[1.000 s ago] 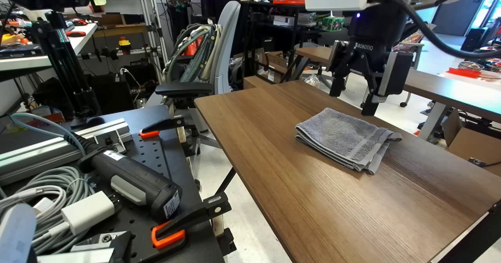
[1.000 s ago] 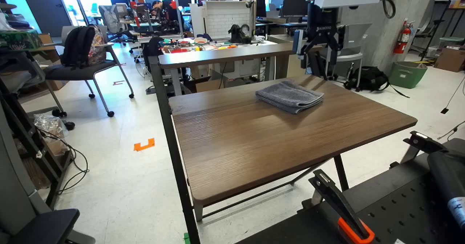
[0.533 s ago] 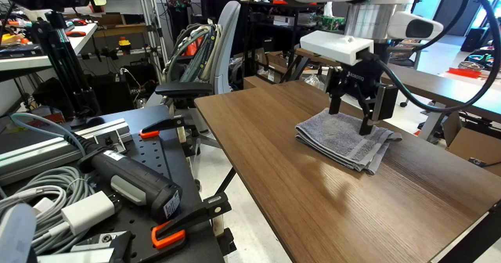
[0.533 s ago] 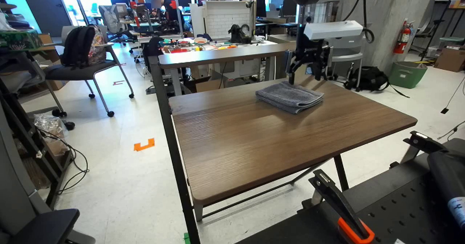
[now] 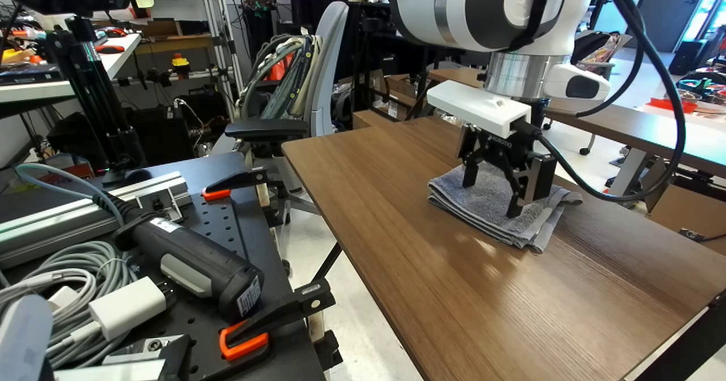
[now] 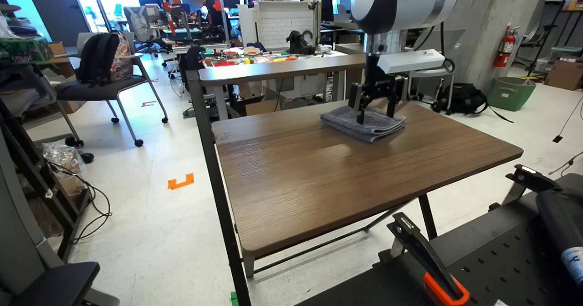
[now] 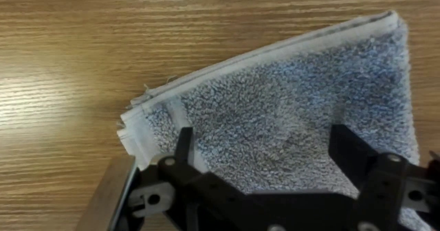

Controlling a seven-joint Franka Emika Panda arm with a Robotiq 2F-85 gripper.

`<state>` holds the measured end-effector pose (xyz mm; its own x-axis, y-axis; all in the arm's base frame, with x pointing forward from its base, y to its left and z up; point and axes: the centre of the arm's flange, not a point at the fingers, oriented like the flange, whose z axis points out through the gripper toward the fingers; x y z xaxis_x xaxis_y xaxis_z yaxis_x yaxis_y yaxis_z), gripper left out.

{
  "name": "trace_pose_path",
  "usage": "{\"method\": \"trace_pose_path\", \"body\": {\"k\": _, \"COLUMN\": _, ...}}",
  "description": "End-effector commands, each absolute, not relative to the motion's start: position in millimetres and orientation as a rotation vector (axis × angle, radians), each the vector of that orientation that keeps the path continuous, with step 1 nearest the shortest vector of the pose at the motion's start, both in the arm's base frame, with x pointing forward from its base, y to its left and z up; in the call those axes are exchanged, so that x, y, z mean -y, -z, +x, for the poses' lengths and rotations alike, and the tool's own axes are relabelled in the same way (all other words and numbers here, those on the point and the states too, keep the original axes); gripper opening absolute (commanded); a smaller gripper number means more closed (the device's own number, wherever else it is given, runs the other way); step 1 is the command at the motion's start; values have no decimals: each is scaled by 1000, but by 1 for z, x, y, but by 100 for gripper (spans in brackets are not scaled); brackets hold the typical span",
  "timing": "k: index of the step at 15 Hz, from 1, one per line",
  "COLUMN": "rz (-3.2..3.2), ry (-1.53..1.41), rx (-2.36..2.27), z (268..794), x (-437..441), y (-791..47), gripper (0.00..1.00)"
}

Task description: Move the towel to the left

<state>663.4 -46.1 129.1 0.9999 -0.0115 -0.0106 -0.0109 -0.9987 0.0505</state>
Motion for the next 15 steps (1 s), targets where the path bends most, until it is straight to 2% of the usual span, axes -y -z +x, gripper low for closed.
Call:
{"method": "trace_pose_path", "body": {"k": 1, "rz": 3115, "ry": 39, "rx": -98, "z": 670, "x": 36, "y": -109, "gripper": 100}}
{"method": "trace_pose_path", "body": {"k": 15, "rz": 3025, "ry": 223, "rx": -526, "z": 646, "x": -70, "y": -61, "gripper": 100}}
